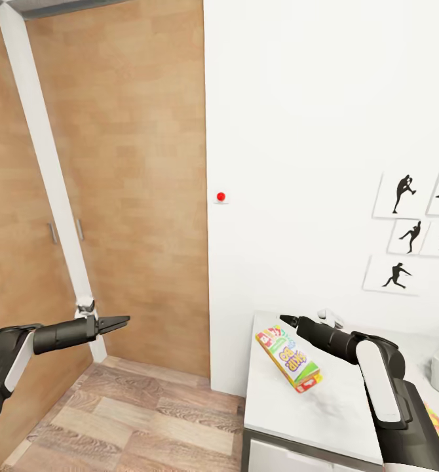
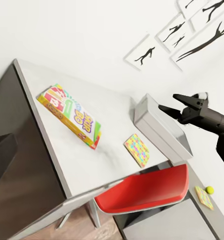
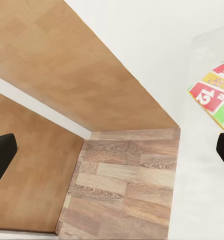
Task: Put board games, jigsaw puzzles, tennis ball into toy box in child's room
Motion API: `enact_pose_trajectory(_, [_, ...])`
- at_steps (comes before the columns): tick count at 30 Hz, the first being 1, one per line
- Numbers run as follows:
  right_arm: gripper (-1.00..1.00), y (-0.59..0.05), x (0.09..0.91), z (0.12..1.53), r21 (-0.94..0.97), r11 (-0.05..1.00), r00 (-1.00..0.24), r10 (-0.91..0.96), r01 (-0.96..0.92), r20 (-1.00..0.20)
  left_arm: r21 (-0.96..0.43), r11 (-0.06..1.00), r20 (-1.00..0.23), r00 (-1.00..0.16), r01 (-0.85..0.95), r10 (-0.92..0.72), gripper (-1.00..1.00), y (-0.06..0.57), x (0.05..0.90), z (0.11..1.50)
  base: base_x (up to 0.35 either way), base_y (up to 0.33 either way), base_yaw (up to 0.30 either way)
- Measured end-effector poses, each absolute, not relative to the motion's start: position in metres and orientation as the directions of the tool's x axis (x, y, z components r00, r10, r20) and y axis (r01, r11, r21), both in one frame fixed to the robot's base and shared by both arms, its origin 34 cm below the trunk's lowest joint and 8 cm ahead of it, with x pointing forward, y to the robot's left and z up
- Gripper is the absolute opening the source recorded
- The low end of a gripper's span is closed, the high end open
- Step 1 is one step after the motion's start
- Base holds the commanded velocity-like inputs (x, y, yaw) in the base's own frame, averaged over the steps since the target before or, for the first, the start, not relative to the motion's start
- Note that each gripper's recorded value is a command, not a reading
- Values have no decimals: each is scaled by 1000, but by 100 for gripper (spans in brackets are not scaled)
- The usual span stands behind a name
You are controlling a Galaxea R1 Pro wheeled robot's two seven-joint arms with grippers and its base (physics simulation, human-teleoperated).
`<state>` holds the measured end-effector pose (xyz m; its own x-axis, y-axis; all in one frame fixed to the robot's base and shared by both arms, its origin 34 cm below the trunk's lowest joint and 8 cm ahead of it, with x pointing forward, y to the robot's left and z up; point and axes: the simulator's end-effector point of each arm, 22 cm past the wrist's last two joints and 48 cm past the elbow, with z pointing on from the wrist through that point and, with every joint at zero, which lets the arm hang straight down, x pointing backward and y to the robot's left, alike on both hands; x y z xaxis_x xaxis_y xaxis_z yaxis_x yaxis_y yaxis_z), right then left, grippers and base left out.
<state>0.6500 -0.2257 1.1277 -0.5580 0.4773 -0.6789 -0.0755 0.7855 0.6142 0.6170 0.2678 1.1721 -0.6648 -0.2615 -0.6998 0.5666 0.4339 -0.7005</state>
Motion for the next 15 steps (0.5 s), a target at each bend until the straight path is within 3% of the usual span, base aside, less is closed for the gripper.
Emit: enact_pose_trajectory(15, [100,-226,650,1128,614,786,-558,478,-75,-679,-702,446,-694,-674,555,-254,100,266,618,1167,-1,-8,262])
